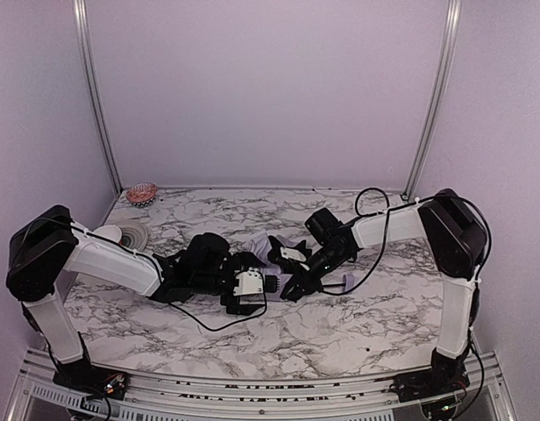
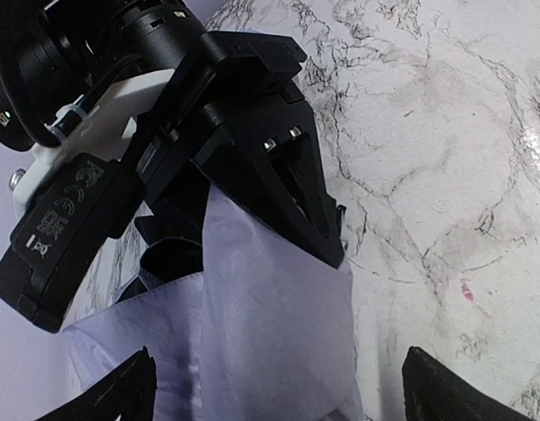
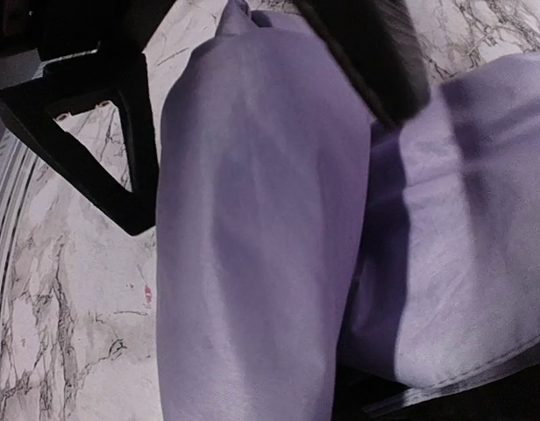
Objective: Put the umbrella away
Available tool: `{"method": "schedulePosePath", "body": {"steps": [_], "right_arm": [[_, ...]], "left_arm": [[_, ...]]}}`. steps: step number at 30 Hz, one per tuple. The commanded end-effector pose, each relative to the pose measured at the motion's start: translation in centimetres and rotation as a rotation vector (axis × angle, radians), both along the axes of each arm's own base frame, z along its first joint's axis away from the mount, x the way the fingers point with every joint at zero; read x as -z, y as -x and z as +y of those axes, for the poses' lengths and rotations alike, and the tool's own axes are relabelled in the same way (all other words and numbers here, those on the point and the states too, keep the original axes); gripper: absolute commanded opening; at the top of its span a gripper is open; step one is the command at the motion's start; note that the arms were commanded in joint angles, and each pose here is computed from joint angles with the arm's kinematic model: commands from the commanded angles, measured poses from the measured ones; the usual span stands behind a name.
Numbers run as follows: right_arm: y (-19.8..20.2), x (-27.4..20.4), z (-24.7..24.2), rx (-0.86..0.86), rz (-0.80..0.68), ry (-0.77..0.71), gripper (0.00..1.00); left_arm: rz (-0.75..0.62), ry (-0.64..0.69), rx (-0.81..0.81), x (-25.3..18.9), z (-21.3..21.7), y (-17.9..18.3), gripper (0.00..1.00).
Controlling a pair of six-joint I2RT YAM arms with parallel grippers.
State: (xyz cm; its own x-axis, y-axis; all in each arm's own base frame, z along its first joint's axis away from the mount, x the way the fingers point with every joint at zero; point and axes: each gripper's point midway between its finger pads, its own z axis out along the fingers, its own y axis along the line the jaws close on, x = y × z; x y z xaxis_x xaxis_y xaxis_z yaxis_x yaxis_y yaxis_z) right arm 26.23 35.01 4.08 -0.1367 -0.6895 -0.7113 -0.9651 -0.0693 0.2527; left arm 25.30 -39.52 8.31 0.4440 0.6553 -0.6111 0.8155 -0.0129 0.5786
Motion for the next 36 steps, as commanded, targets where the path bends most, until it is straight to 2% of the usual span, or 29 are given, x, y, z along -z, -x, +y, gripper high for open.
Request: {"method": "schedulePosePath", "body": {"steps": [1, 6, 8, 10, 13, 18, 19, 21, 24, 27, 32, 36], "right_arm": [[6.1, 3.6, -3.0, -0.009, 0.344, 0.149, 0.15], [5.7, 2.6, -2.6, -0.021, 0.327, 0.114, 0.18], [5.4, 2.3, -2.5, -0.017, 0.322, 0.103, 0.24], [4.6, 1.9, -2.4, 0.002, 0.309, 0.087, 0.31], [3.2, 1.1, -2.0, 0.031, 0.266, 0.052, 0.43], [1.0, -1.2, -2.2, 0.082, 0.175, -0.012, 0.51], [0.5, -1.7, -2.3, 0.093, 0.152, -0.026, 0.54], [-0.2, -3.1, -2.6, 0.109, 0.093, -0.054, 0.58], [-0.3, -5.3, -3.2, 0.122, -0.025, -0.099, 0.6], [-0.2, -8.5, -3.8, 0.158, -0.172, -0.183, 0.66], [1.2, -11.1, -5.4, 0.245, -0.508, -0.28, 0.68], [3.6, -9.2, -4.4, 0.15, -0.819, -0.208, 0.72]], "left_arm": [[-0.038, -0.076, 0.021, 1.5, -0.8, -0.6, 0.94], [0.012, -0.228, -0.03, 5.2, 0.6, -1.2, 0.85], [0.065, -0.266, -0.029, 6.2, 0.8, -0.9, 0.73], [0.116, -0.265, -0.017, 6.2, 0.3, -0.6, 0.64], [0.19, -0.28, 0.0, 6.9, 0.3, 0.4, 0.57], [0.297, -0.291, 0.004, 7.3, 0.5, 1.5, 0.35], [0.313, -0.291, 0.003, 7.4, 0.5, 1.7, 0.27], [0.345, -0.294, -0.009, 7.5, 0.7, 1.8, 0.24], [0.416, -0.31, -0.021, 8.0, 1.0, 2.3, 0.22], [0.502, -0.318, -0.043, 8.4, 1.2, 2.6, 0.15], [0.659, -0.32, -0.103, 8.8, 1.1, 2.3, 0.13], [0.817, -0.319, -0.081, 9.1, 1.0, 3.3, 0.13]]}}
